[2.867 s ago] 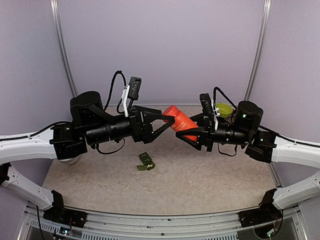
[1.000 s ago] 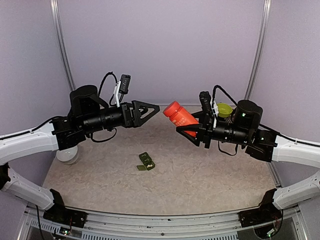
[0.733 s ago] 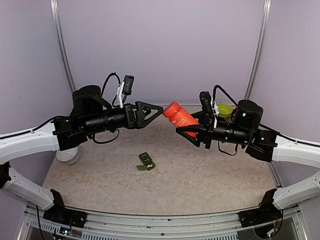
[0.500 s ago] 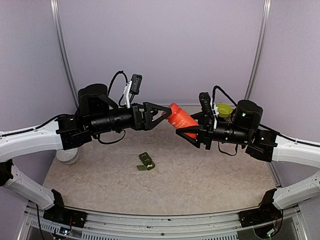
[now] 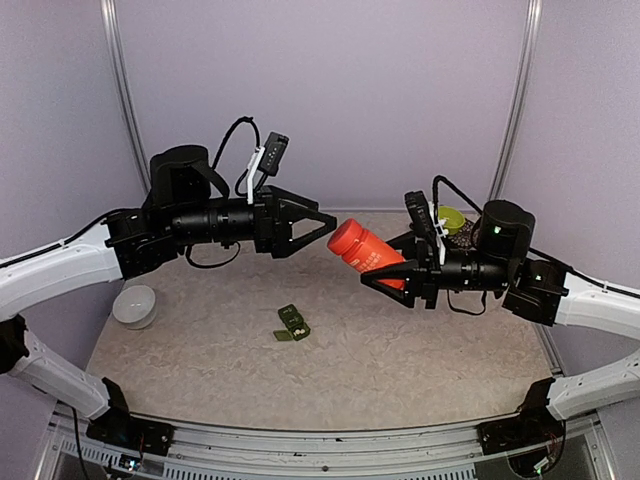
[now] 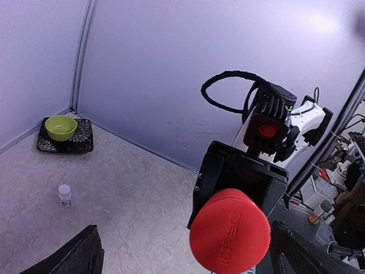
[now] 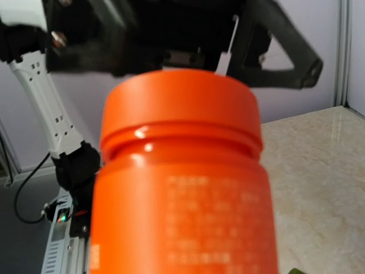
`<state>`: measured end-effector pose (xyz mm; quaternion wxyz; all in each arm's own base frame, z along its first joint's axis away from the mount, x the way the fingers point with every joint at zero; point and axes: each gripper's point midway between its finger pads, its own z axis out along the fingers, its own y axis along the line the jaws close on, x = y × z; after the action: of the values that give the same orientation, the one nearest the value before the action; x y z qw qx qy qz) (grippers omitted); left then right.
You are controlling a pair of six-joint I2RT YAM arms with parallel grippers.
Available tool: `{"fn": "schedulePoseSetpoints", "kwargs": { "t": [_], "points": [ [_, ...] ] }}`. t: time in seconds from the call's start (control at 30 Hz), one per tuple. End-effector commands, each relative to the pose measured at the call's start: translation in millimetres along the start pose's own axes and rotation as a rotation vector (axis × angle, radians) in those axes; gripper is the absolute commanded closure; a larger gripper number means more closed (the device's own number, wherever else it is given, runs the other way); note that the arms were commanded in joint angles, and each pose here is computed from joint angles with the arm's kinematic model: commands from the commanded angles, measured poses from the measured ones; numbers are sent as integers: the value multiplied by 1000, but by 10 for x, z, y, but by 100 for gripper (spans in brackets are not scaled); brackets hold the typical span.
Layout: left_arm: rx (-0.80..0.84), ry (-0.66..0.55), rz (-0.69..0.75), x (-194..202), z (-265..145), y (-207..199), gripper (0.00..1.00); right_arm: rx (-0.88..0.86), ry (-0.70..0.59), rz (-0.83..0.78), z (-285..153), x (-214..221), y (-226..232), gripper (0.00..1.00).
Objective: Sort the pills into containers
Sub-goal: Screw the lid of the pill bottle onto the pill bottle.
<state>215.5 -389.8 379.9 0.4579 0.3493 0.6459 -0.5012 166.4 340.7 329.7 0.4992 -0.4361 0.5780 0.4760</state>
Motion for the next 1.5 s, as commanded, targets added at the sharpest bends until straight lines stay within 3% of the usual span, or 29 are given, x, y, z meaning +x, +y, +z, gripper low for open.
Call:
{"fn": "schedulePoseSetpoints", "kwargs": {
  "t": [0.0, 0.27, 0.53, 1.13, 1.47],
  "points": [
    [158, 86, 3, 57, 81, -261, 1, -44, -9, -36, -60, -107, 139, 100],
    [199, 172, -13, 243, 221, -353, 2, -28, -1, -44, -72, -65, 115, 100],
    [215, 196, -1, 303, 251, -396, 15, -20, 3, -46, -63, -34, 94, 100],
    [200, 146, 24, 114, 128, -341, 8, -36, 30, -26, -23, 70, 93, 100],
    [231, 155, 27, 136, 138, -384, 12, -36, 31, -22, -1, 66, 81, 100]
  ]
}}
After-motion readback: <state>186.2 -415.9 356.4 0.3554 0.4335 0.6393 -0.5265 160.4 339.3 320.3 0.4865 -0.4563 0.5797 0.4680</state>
